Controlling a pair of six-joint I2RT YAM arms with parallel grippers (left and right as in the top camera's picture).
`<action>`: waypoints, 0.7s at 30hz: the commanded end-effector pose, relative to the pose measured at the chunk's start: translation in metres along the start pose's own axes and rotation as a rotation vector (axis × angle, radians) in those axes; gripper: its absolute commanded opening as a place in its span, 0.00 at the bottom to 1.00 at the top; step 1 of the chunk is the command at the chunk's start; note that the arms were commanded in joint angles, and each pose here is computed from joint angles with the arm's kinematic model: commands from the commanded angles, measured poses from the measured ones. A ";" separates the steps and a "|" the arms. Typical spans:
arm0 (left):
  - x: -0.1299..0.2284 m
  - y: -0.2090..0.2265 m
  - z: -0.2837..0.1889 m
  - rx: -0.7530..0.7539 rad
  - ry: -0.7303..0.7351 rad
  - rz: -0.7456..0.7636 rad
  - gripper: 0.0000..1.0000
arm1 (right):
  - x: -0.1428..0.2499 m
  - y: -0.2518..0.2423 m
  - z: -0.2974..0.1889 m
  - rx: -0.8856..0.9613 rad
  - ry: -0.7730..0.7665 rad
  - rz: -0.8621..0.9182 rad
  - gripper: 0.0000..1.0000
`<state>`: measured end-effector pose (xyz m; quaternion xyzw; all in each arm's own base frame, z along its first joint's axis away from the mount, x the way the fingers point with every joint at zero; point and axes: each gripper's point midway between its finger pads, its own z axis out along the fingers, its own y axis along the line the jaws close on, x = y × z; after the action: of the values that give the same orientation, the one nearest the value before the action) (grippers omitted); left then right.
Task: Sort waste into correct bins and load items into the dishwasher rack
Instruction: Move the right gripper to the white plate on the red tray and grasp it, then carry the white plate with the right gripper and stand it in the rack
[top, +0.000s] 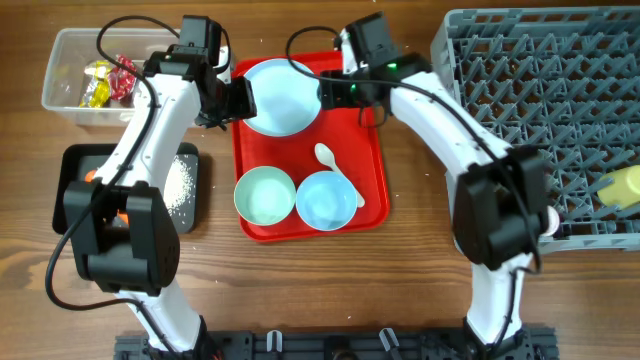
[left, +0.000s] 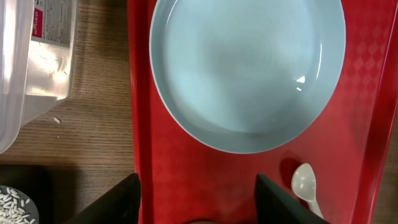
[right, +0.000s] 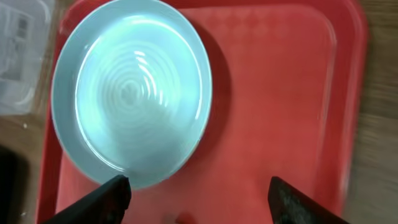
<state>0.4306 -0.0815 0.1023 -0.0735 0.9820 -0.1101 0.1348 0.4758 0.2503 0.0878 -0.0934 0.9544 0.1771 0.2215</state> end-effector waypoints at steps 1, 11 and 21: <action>-0.005 -0.003 -0.011 0.004 -0.030 -0.010 0.60 | -0.021 0.008 0.019 0.036 -0.053 -0.079 0.71; -0.005 0.004 -0.011 -0.034 -0.036 -0.011 0.70 | 0.012 -0.009 0.084 0.092 0.039 -0.082 0.28; -0.006 0.003 -0.011 -0.032 -0.039 -0.011 0.83 | 0.014 -0.012 0.088 0.077 0.049 -0.073 0.04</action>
<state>0.4307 -0.0757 0.1012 -0.0839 0.9826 -0.0946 0.1359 0.4970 0.2753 0.0104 -0.1269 0.9597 0.1330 0.2126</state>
